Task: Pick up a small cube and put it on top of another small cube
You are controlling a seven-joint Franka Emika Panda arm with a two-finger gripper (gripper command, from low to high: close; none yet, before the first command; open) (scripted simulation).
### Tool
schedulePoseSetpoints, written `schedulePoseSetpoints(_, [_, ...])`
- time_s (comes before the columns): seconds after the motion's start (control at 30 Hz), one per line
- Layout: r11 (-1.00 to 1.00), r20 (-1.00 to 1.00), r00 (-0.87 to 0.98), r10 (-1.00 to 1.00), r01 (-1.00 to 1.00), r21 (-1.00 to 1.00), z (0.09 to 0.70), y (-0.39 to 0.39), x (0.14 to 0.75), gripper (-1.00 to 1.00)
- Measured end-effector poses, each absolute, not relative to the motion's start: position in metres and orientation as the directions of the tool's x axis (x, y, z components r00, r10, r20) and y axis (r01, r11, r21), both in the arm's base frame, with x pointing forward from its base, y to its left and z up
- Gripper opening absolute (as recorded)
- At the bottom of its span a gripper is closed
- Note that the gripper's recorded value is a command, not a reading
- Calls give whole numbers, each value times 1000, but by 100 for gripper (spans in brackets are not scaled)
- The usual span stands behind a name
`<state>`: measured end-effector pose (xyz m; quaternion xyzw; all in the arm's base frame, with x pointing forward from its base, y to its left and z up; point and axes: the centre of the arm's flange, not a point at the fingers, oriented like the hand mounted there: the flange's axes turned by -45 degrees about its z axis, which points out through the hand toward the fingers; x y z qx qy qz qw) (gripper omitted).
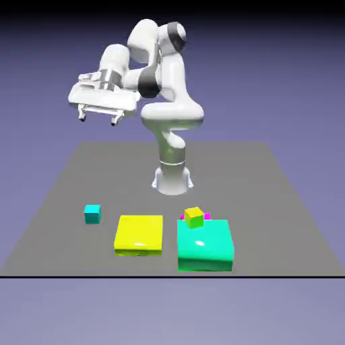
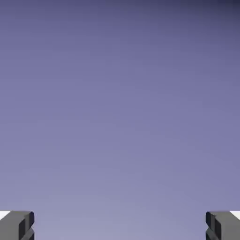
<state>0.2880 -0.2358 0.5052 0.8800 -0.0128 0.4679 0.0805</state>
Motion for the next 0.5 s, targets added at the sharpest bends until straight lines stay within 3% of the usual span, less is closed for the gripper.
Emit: schedulePoseSetpoints(0.5, [-979,863,504,28,-159,125,424,-360,170,0])
